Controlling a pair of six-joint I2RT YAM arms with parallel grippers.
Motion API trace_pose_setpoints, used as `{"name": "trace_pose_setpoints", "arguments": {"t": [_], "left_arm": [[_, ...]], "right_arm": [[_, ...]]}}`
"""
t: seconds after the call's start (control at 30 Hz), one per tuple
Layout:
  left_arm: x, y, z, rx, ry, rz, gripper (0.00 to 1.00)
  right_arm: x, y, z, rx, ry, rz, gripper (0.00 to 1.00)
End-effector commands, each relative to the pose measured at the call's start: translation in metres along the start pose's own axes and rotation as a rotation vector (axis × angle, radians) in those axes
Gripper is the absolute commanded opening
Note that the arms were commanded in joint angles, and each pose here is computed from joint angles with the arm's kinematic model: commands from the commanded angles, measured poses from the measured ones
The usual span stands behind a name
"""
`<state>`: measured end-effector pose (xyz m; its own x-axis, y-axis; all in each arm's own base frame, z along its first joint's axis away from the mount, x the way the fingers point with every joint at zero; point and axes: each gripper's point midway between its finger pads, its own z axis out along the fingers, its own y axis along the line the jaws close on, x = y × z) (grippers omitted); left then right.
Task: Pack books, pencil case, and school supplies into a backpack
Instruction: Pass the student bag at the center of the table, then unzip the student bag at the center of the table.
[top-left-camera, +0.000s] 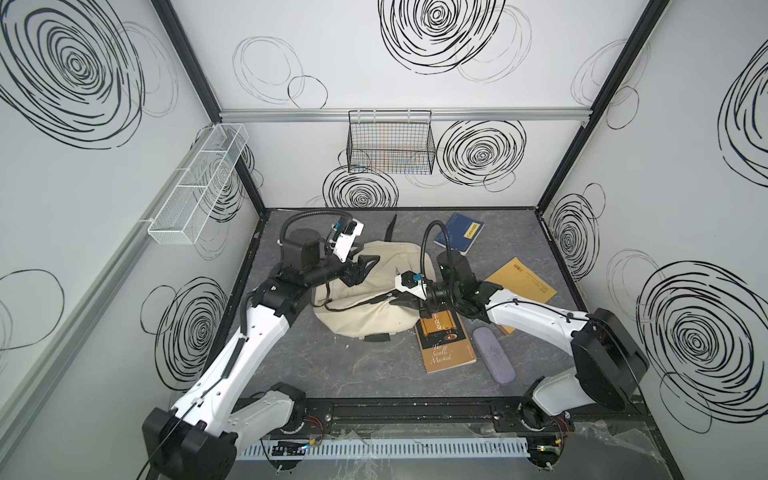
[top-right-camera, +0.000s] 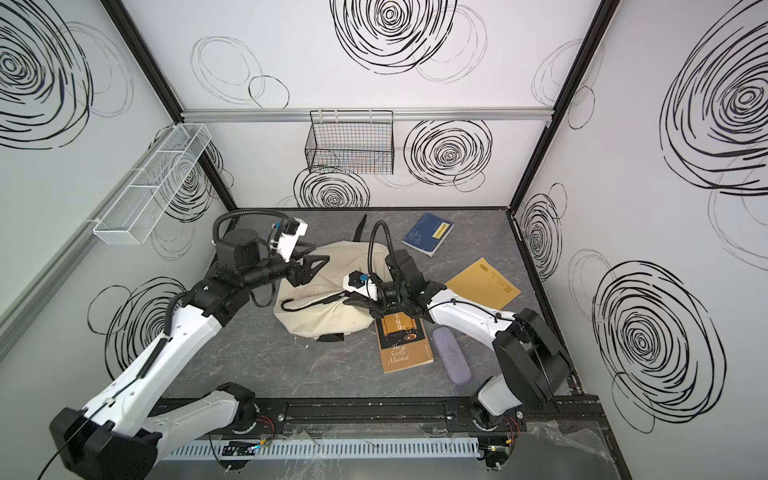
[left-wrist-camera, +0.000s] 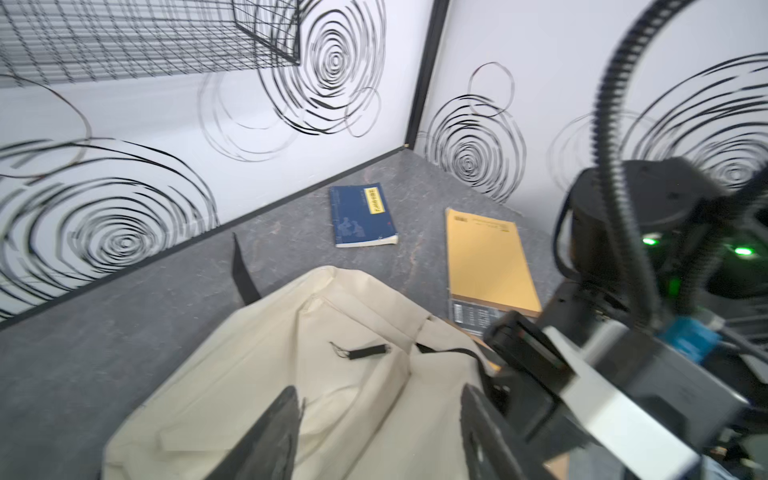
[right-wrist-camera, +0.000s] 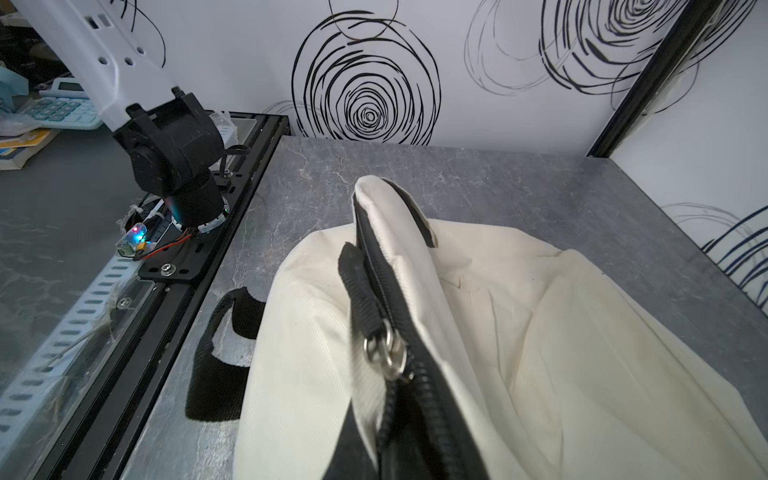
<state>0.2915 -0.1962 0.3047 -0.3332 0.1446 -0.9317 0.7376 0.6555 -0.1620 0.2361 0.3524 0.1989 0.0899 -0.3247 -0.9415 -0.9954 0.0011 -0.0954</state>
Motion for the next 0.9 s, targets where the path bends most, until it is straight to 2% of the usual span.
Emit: {"name": "trace_pose_setpoints", "arguments": {"t": [0.0,0.13,0.2,0.33,0.4,0.63,0.73,0.8,0.87], "left_arm": [[0.044,-0.032,0.009,0.139,0.115,-0.042,0.56],[0.077,-0.047,0.012,0.187,0.212,-0.046,0.51],[0.085,-0.048,0.013,0.2,0.231,-0.06,0.44],[0.096,-0.048,0.016,0.21,0.278,-0.1,0.42],[0.101,-0.05,0.018,0.224,0.298,-0.113,0.37],[0.1,-0.053,0.02,0.249,0.288,-0.122,0.15],[0.094,-0.048,0.019,0.214,0.275,-0.106,0.08],[0.087,-0.043,0.018,0.178,0.251,-0.099,0.07],[0.08,-0.039,0.017,0.151,0.222,-0.101,0.09]], "right_arm": [[-0.034,-0.006,-0.008,0.034,-0.106,-0.071,0.0],[-0.036,-0.004,-0.008,0.022,-0.117,-0.052,0.0],[-0.035,-0.005,-0.009,0.027,-0.116,-0.05,0.0],[-0.034,-0.008,-0.012,0.044,-0.111,-0.047,0.0],[-0.034,-0.008,-0.014,0.049,-0.113,-0.046,0.0],[-0.035,-0.008,-0.014,0.047,-0.117,-0.043,0.0],[-0.035,-0.007,-0.014,0.042,-0.12,-0.044,0.0],[-0.032,-0.007,-0.013,0.042,-0.111,-0.039,0.0],[-0.027,-0.009,-0.012,0.047,-0.097,-0.03,0.0]]}}
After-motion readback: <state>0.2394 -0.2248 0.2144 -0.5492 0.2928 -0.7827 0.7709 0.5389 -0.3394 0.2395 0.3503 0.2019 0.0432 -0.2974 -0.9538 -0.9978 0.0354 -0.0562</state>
